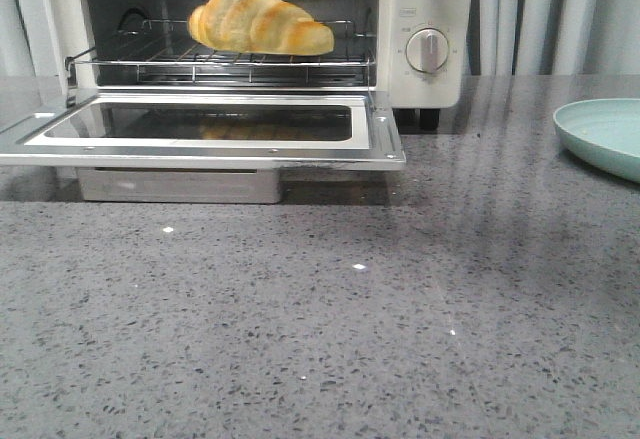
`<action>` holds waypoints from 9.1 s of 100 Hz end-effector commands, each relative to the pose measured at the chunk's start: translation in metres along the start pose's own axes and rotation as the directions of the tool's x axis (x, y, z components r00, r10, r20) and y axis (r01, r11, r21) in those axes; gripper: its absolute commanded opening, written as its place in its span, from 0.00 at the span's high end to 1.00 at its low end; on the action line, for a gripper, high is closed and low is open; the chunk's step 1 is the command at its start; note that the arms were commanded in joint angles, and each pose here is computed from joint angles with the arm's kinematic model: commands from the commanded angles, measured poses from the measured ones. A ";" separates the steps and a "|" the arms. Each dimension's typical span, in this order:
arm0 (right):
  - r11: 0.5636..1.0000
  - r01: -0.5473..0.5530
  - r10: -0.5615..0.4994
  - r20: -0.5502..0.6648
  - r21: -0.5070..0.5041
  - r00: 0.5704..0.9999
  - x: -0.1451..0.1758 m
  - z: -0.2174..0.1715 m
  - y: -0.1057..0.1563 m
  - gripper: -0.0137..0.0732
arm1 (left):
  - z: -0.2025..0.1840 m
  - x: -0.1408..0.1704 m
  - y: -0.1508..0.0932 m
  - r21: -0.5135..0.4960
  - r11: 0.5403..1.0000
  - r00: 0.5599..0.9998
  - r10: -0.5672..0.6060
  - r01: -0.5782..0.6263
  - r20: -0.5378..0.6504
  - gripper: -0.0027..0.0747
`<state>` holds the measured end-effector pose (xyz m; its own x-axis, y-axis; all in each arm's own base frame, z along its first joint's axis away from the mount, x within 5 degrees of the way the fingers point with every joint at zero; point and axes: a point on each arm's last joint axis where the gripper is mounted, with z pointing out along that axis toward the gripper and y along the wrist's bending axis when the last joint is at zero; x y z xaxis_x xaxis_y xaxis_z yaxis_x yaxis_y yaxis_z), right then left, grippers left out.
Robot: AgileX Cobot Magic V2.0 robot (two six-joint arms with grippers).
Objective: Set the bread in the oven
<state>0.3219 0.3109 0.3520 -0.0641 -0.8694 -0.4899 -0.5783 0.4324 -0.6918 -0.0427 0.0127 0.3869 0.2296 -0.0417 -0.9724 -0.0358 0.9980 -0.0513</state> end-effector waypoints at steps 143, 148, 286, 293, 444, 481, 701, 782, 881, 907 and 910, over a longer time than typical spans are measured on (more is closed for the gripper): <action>0.931 -0.362 0.365 -0.064 0.054 0.929 0.050 -0.215 -0.088 0.92 | 0.047 0.130 -0.009 0.061 0.997 0.986 -0.038 0.049 -0.165 0.99; 0.927 -0.369 0.373 -0.071 0.065 0.925 0.052 -0.214 -0.091 0.92 | 0.047 0.130 -0.009 0.061 0.997 0.986 -0.038 0.049 -0.165 0.99; 0.767 -0.528 0.609 -0.156 0.365 0.777 0.131 -0.210 -0.166 0.92 | 0.047 0.130 -0.009 0.061 0.997 0.986 -0.038 0.049 -0.165 0.99; 0.750 -0.567 0.638 -0.146 0.341 0.756 0.140 -0.212 -0.171 0.92 | 0.047 0.130 -0.009 0.061 0.997 0.986 -0.038 0.049 -0.165 0.99; 0.562 -0.769 0.706 0.310 0.304 0.637 0.278 -0.270 -0.013 0.92 | 0.047 0.130 -0.009 0.061 0.997 0.986 -0.038 0.049 -0.165 0.99; 0.554 -0.777 0.670 0.394 0.299 0.629 0.315 -0.252 0.053 0.92 | 0.047 0.130 -0.009 0.061 0.997 0.986 -0.038 0.049 -0.165 0.99; 0.451 -0.834 0.789 0.296 0.316 0.539 0.378 -0.199 0.144 0.92 | 0.047 0.130 -0.009 0.061 0.997 0.986 -0.038 0.049 -0.165 0.99; 0.451 -0.834 0.789 0.296 0.316 0.539 0.378 -0.199 0.144 0.92 | 0.050 0.153 -0.009 0.069 0.997 0.978 -0.004 0.019 -0.210 0.99; 0.451 -0.834 0.789 0.296 0.316 0.539 0.378 -0.199 0.144 0.92 | 0.047 0.221 -0.009 0.107 0.994 0.920 0.061 -0.021 -0.387 0.99; 0.451 -0.834 0.789 0.296 0.316 0.539 0.378 -0.199 0.144 0.92 | 0.047 0.221 -0.010 0.106 0.994 0.920 0.050 -0.010 -0.389 0.99; 0.451 -0.834 0.789 0.296 0.316 0.539 0.378 -0.199 0.144 0.92 | 0.047 0.221 -0.010 0.106 0.994 0.920 0.050 -0.010 -0.389 0.99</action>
<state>0.0532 -0.0029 0.1795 -0.2590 -0.0609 -0.9640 0.0411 0.9964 -0.0740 0.0536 -0.0039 0.1831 -0.2381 0.0054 -0.9712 0.0672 0.9977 -0.0110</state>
